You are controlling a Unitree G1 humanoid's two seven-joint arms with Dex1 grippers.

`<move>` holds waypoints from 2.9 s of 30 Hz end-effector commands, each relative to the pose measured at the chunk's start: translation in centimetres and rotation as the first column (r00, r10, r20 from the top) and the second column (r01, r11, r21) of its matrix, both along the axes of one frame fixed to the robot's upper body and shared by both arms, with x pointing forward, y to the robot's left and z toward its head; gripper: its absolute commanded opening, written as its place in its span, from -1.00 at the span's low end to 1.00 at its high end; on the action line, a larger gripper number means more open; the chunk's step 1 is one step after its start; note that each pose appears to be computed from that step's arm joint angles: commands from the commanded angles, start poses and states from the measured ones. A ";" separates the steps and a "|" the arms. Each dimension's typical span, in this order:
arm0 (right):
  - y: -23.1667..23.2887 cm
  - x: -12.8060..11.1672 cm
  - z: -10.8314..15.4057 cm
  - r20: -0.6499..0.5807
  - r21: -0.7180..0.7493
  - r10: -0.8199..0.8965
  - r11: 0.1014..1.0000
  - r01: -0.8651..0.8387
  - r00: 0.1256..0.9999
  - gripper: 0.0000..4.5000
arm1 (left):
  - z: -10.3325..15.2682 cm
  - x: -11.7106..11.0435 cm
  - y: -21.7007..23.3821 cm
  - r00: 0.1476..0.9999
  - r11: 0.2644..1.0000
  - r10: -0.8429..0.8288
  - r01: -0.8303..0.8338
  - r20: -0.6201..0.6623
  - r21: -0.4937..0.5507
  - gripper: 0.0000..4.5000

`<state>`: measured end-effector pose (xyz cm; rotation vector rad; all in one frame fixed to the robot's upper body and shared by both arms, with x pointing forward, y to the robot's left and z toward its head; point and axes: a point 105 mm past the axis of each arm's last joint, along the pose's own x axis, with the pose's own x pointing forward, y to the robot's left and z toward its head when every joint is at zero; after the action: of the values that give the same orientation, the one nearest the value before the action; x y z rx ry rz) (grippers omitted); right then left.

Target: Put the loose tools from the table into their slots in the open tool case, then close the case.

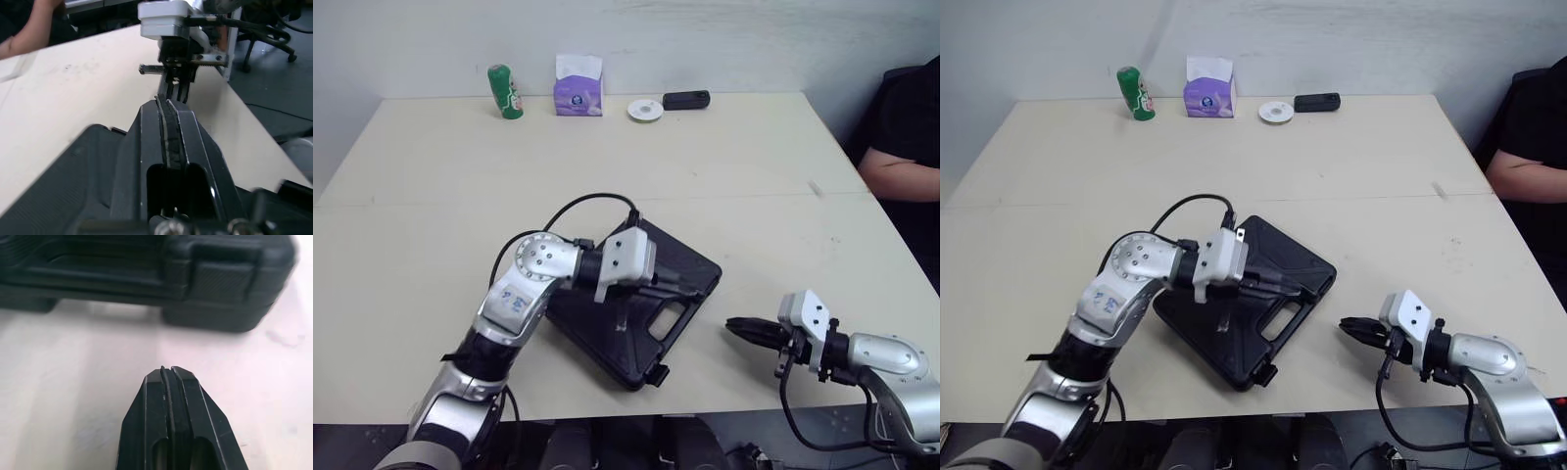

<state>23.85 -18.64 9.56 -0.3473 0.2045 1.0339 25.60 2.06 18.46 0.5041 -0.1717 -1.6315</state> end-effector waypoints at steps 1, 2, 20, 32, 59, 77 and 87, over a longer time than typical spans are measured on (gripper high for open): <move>0.7 -0.8 0.6 0.095 -0.033 0.056 0.998 -0.053 0.994 -0.95 | -0.3 -1.5 0.5 0.998 0.999 -0.023 0.021 0.052 0.040 -0.99; 0.8 -1.4 0.2 0.094 -0.045 0.070 0.997 -0.066 0.993 -0.95 | -0.7 -1.7 0.7 0.998 0.998 -0.019 0.016 0.058 0.055 -0.99; 6.3 -7.4 -1.5 -0.067 0.061 0.322 0.946 -0.318 0.945 -0.95 | -7.5 -5.0 4.5 0.988 0.954 0.130 -0.104 -0.078 0.282 -0.99; 8.6 -6.6 -1.5 -0.003 0.094 0.358 0.930 -0.356 0.934 -0.95 | -11.0 -4.1 6.5 0.954 0.916 0.270 -0.212 -0.130 0.342 -0.99; 11.4 -4.0 0.4 0.110 0.148 0.407 0.895 -0.420 0.907 -0.95 | -12.5 -3.9 6.8 0.940 0.900 0.296 -0.215 -0.168 0.380 -0.99; 11.9 -1.5 3.2 0.062 0.203 0.374 0.903 -0.379 0.925 -0.95 | -13.0 -4.2 7.2 0.932 0.893 0.306 -0.210 -0.196 0.397 -0.99; 10.8 -2.4 2.7 0.003 0.189 0.363 0.915 -0.357 0.932 -0.95 | -11.6 -3.1 6.7 0.913 0.916 0.350 -0.288 -0.210 0.278 -0.99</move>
<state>21.14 -7.61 10.15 -0.1811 0.1662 1.4491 22.17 6.85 11.49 0.5320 0.0482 -1.4394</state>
